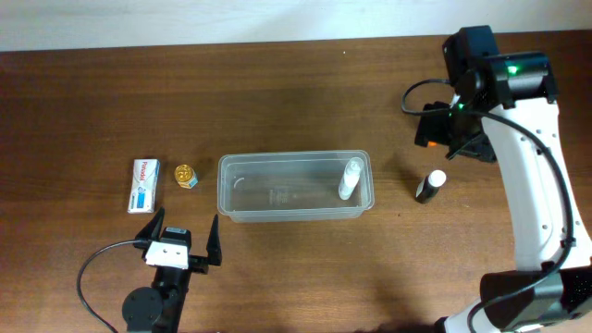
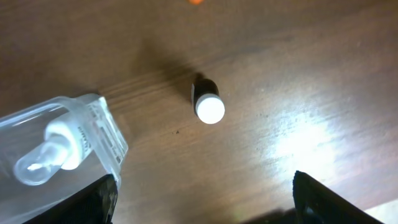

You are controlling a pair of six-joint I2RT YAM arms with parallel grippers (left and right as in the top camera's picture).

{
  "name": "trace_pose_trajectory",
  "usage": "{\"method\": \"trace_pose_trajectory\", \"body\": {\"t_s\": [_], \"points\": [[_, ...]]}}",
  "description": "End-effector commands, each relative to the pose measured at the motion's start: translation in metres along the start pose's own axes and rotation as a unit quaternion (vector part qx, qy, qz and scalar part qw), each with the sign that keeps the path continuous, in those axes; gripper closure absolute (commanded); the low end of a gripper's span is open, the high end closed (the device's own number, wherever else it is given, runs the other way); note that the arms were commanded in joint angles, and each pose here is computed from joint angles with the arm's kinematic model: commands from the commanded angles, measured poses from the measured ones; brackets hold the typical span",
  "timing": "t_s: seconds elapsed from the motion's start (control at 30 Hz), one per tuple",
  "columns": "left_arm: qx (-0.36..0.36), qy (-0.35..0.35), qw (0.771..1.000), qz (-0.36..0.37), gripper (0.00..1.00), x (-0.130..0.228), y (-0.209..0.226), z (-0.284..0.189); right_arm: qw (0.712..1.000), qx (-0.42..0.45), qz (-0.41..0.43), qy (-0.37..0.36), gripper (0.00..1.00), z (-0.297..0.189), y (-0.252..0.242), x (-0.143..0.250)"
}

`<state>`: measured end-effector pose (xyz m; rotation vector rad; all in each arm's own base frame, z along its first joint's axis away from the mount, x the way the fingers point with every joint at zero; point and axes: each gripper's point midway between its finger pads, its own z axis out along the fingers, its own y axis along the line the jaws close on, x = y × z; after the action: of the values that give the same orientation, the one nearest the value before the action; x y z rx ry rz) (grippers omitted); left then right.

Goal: Pack container
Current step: 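Move the right gripper to the dark brown bottle and grasp it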

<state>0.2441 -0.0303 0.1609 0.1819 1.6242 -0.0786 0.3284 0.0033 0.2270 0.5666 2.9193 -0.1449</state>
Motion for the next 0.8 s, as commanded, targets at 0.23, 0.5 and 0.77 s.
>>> {"method": "trace_pose_trajectory", "body": {"t_s": [0.23, 0.5, 0.77], "points": [[-0.003, 0.002, 1.0, 0.007, 0.01, 0.002, 0.001, 0.0, 0.997, 0.013, 0.05, 0.057, 0.18, 0.085, -0.005, 0.022], [-0.003, 0.002, 1.0, 0.007, 0.01, 0.002, 0.001, 0.0, 0.996, -0.017, 0.042, 0.076, 0.18, 0.138, -0.014, 0.033], [-0.003, 0.002, 1.0, 0.007, 0.01, 0.002, 0.001, 0.0, 0.997, -0.039, -0.01, 0.061, 0.49, 0.165, -0.008, 0.035]]}}
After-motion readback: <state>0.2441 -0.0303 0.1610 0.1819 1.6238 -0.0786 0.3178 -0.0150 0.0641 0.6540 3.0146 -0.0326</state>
